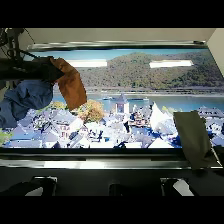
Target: Fold the shirts.
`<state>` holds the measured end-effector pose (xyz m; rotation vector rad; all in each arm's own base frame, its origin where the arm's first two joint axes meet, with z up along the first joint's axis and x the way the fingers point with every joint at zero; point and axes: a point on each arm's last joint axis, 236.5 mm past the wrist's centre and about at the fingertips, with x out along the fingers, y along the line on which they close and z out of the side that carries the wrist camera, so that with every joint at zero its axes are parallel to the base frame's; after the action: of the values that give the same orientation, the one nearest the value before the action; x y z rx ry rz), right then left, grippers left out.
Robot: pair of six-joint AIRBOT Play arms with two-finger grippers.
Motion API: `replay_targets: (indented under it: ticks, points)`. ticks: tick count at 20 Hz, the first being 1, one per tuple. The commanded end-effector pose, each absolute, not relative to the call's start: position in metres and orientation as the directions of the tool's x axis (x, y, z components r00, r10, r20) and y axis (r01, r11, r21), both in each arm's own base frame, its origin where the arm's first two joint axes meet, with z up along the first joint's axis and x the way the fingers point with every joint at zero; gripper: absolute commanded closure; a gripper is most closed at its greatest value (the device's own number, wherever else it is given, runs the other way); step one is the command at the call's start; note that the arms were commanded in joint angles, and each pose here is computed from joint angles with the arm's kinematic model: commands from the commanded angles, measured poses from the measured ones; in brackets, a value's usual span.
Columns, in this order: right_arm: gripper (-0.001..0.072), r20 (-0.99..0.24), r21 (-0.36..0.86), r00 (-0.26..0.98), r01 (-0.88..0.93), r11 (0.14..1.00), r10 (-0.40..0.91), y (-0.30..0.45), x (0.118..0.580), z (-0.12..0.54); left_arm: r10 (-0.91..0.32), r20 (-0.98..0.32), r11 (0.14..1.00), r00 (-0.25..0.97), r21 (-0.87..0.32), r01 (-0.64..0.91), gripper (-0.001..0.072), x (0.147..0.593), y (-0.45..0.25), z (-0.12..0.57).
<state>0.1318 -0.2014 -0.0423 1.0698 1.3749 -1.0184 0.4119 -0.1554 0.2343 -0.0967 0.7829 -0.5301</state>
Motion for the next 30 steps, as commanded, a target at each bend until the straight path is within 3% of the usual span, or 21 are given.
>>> replay_targets:
  ticks: [1,3,5,7,9,10,11,12,14,16,18,30]
  points:
    - [0.0024,-0.952,0.078,0.151,0.962,0.263,-0.268,-0.276,0.173,0.047,-0.488,-0.633,0.865,0.601,-0.260,0.428,0.0678,0.413,-0.155,0.240]
    - [0.0114,-0.760,0.278,0.421,0.900,0.336,-0.496,-0.319,0.231,0.149,-0.476,-0.591,0.873,0.651,-0.231,0.429,0.0680,0.423,-0.152,0.254]
    - [0.0156,-0.491,0.378,0.663,0.747,0.547,-0.565,-0.312,0.296,0.255,-0.402,-0.546,0.909,0.735,-0.143,0.391,0.0680,0.442,-0.136,0.267]
    - [0.0156,-0.366,0.352,0.812,0.573,0.740,-0.454,-0.254,0.355,0.300,-0.240,-0.583,0.962,0.776,-0.036,0.271,0.0681,0.459,-0.102,0.253]
    - [0.0156,-0.468,0.297,0.851,0.405,0.865,-0.238,-0.167,0.400,0.270,-0.071,-0.689,0.990,0.721,0.039,0.135,0.0676,0.466,-0.065,0.212]
    - [0.0156,-0.563,0.264,0.814,0.340,0.902,-0.142,-0.127,0.411,0.242,-0.019,-0.764,0.994,0.645,0.055,0.095,0.0573,0.461,-0.053,0.181]
    - [0.0155,-0.663,0.235,0.745,0.291,0.928,-0.066,-0.089,0.418,0.208,0.003,-0.843,0.995,0.538,0.055,0.081,0.0320,0.446,-0.047,0.148]
    - [0.0152,-0.749,0.219,0.663,0.272,0.937,-0.018,-0.060,0.419,0.176,0.028,-0.918,0.995,0.396,0.063,0.076,0.0150,0.423,-0.041,0.111]
    - [0.0132,-0.881,0.201,0.468,0.245,0.948,0.066,-0.011,0.409,0.119,0.031,-0.969,0.994,0.245,0.055,0.091,0.0151,0.384,-0.040,0.058]
    - [0.0132,-0.947,0.180,0.304,0.223,0.958,0.107,0.020,0.395,0.081,-0.049,-0.969,0.998,0.244,-0.038,0.051,0.0151,0.355,-0.055,0.026]
    - [0.0133,-0.969,0.158,0.216,0.191,0.969,0.115,0.036,0.387,0.060,-0.077,-0.962,0.997,0.262,-0.075,0.019,0.0152,0.337,-0.058,0.008]
    - [0.0135,-0.975,0.156,0.187,0.173,0.972,0.123,0.044,0.385,0.053,-0.076,-0.963,0.997,0.259,-0.074,0.019,0.0151,0.334,-0.058,0.003]
